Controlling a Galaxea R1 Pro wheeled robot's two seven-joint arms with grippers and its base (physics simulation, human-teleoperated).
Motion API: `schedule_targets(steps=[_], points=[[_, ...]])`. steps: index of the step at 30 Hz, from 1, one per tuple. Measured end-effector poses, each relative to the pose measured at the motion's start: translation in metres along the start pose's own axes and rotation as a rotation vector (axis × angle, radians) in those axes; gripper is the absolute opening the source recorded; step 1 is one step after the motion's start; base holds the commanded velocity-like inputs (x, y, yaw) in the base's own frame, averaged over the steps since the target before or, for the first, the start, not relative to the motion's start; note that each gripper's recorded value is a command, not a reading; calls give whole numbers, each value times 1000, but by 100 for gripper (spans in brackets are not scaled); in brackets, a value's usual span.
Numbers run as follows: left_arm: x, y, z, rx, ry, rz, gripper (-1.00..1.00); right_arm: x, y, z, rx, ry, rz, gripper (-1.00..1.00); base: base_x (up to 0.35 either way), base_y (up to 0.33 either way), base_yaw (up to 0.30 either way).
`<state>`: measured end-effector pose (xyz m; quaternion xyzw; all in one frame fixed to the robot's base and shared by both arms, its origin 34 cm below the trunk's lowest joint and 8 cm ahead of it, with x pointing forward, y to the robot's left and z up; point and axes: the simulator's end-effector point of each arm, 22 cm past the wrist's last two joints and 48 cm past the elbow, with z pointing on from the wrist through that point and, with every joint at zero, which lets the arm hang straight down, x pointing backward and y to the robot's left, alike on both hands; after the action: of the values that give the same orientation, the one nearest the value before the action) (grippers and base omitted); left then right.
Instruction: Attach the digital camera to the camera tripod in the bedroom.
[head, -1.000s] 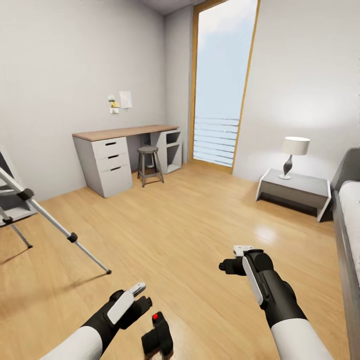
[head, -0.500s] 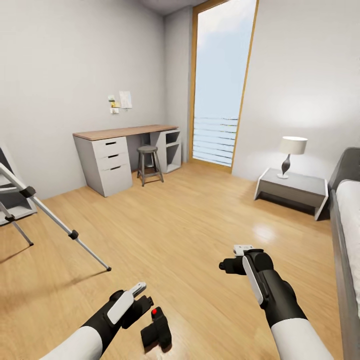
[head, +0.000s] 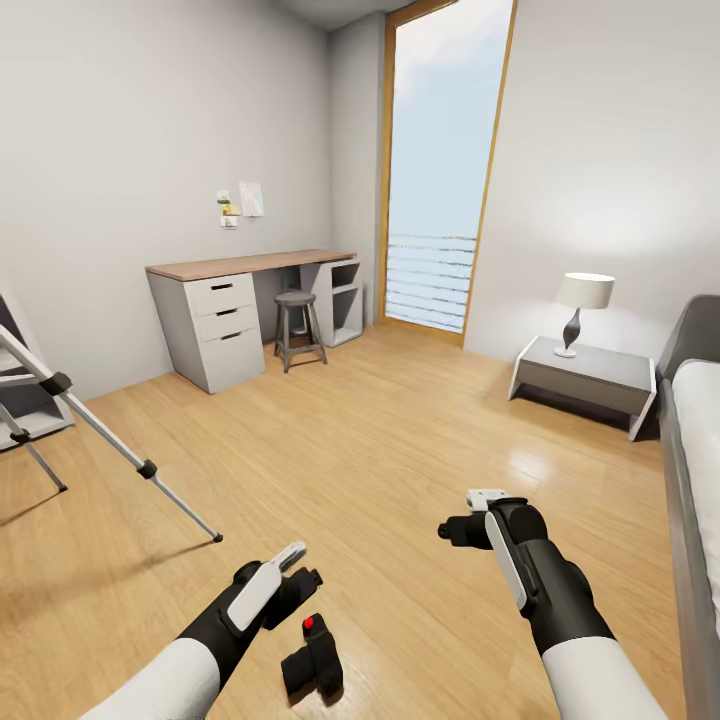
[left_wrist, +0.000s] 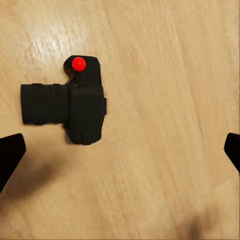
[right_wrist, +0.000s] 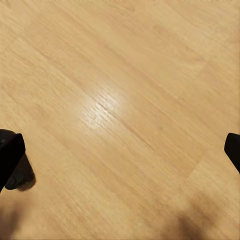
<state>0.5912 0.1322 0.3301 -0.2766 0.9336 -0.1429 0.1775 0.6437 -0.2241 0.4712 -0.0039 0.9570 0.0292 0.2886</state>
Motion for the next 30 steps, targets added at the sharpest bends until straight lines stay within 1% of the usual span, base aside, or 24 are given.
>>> schedule_targets(steps=[2,4,5,8,9,12,13,17,18,20,21,24,25,27,30], points=[[-3,-15,-2,17,-12,9,100,2,0,3,0,7,0,100,-1,0,0],[-5,-25,-4,23,-23,16,100,4,0,6,0,10,1,100,0,0,0],[-4,-24,-2,20,-20,16,100,5,0,8,0,14,1,100,0,0,0],[-2,-32,-1,10,-34,34,100,5,-1,9,0,10,0,100,0,0,0],[-1,-31,0,7,-31,34,100,6,-1,11,0,14,1,100,0,0,0],[0,-37,3,-16,-67,55,100,0,-1,8,0,-8,0,100,0,0,0],[1,-36,4,-19,-64,55,100,2,-1,10,0,-5,0,100,0,0,0],[0,-38,7,-72,-137,96,100,-8,-2,1,0,-53,0,100,0,0,0],[1,-37,9,-75,-134,96,100,-7,-2,3,0,-50,0,100,0,0,0],[2,-35,11,-103,-159,108,100,-14,-2,-3,-2,-81,2,100,0,0,0],[3,-34,12,-106,-156,108,100,-13,-3,-2,-2,-77,2,100,0,0,0],[5,-28,15,-142,-176,115,100,-23,-2,-11,-8,-120,4,100,0,0,0],[6,-27,17,-145,-173,115,100,-21,-2,-9,-8,-116,4,100,0,0,0],[6,-24,19,-161,-184,118,100,-21,-1,-13,-12,-132,4,100,0,0,0],[7,-20,23,-175,-191,119,100,-15,0,-12,-15,-132,4,100,0,0,0]])
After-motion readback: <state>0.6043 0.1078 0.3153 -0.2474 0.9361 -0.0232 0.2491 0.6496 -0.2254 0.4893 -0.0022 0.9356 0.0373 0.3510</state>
